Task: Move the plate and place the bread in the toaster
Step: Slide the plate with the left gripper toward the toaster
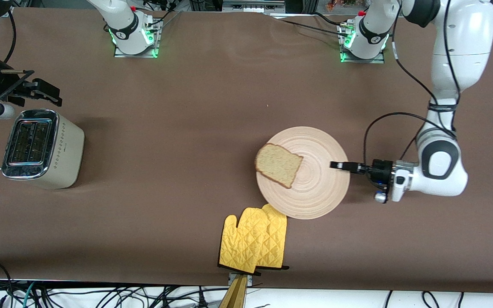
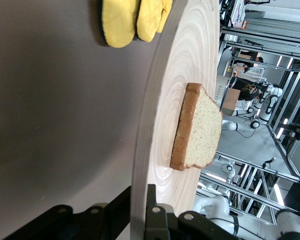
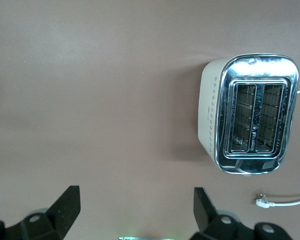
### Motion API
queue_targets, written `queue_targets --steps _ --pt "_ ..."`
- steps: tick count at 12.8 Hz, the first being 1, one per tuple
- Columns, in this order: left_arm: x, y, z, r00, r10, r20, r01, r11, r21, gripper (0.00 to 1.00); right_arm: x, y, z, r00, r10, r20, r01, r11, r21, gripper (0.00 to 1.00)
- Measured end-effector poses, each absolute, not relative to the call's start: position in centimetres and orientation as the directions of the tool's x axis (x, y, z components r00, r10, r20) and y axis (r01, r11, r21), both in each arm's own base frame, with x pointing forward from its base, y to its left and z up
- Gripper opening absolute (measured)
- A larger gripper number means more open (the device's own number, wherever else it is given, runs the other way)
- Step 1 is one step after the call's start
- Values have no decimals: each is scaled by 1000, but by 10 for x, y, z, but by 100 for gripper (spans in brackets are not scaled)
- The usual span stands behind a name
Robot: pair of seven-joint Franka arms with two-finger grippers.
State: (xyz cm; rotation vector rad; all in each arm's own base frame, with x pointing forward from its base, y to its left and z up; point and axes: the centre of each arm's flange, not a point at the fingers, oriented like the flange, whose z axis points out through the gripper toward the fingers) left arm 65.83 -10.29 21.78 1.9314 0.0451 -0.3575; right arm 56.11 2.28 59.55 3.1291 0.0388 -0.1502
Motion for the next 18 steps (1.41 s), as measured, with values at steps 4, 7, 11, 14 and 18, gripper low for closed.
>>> queue_targets --steps 4,7,11,14,18 --pt "648 -211 208 968 -92 -233 180 -391 902 14 561 23 595 995 24 -96 25 -1000 7 100" --pt "627 -271 182 963 -79 -256 208 -383 900 14 561 23 595 995 24 -96 24 -1000 7 100" --pt "606 -298 124 964 -56 -258 210 -433 877 14 561 23 595 995 23 -97 24 -1000 7 100" --pt "603 -297 114 964 -59 -259 207 -441 873 14 561 23 595 995 23 -97 24 -1000 7 100" --pt "605 -298 117 966 -62 -251 200 -437 877 22 561 23 595 995 22 -97 23 -1000 8 100"
